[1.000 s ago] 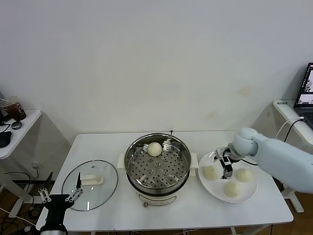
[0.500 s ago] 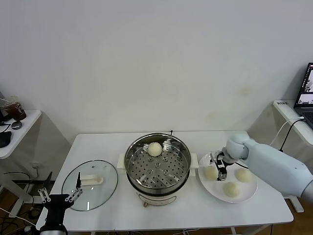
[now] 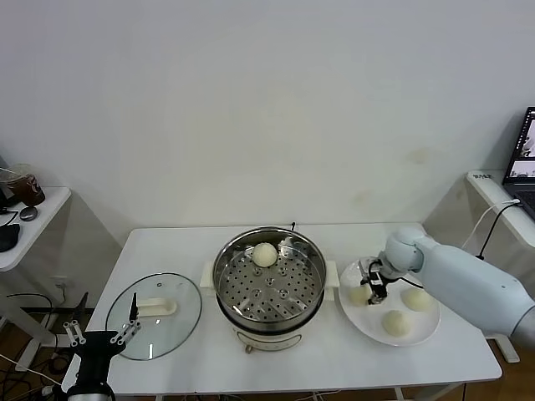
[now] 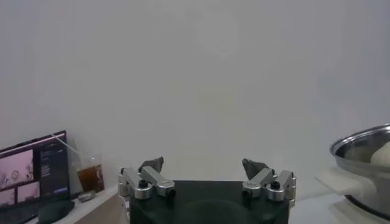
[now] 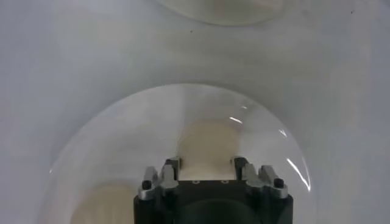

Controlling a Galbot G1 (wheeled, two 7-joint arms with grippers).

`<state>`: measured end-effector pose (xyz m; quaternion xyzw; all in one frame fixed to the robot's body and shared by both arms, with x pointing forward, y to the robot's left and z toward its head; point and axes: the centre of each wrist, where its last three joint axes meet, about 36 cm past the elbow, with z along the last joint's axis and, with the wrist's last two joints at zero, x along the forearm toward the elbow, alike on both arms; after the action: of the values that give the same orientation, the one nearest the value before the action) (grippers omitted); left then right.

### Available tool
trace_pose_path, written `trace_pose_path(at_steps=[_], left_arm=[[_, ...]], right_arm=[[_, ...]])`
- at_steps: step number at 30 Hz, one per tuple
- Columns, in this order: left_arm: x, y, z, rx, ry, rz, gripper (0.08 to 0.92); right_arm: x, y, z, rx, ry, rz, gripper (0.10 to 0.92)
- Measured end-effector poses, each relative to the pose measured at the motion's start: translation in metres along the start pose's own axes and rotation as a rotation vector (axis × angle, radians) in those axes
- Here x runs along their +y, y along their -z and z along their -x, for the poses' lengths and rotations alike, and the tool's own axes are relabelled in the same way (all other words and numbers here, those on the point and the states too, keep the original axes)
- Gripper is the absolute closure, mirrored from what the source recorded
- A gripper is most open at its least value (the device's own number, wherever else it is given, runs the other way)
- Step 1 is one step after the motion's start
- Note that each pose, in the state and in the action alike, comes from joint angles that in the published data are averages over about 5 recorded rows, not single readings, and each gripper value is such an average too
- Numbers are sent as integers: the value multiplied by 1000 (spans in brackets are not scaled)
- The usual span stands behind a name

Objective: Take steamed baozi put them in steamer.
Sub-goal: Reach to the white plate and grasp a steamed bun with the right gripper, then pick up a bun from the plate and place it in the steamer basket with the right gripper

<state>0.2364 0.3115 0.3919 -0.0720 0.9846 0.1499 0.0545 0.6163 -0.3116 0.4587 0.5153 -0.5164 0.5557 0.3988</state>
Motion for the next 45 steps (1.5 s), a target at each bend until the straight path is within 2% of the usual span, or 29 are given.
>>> trace_pose_path(at_steps=[3,8,15,22,27,34,45], left_arm=[[-1,0,0,-2,0,-2,177],[-1,4,2,-14,-1,-6,177],[-3,9,5,-30,-18,-11,177],[-5,14,12,-49,-38,-17,177],[-5,15,16,-57,-46,-14,177],[-3,14,22,-63,-48,0,177],[-1,13,27,-71,-27,2,177]], right_arm=[[0,-3,-8,-2,-2,2,629],[-5,-11,-33,-3,-20,10,633],[-23,-14,-104,-32,-91,26,626],[-44,23,-193,-87,-168,6,623],[-46,75,-231,-138,-177,-26,623],[-47,151,-235,-182,-141,-44,623],[-51,258,-181,-185,-71,-77,623]])
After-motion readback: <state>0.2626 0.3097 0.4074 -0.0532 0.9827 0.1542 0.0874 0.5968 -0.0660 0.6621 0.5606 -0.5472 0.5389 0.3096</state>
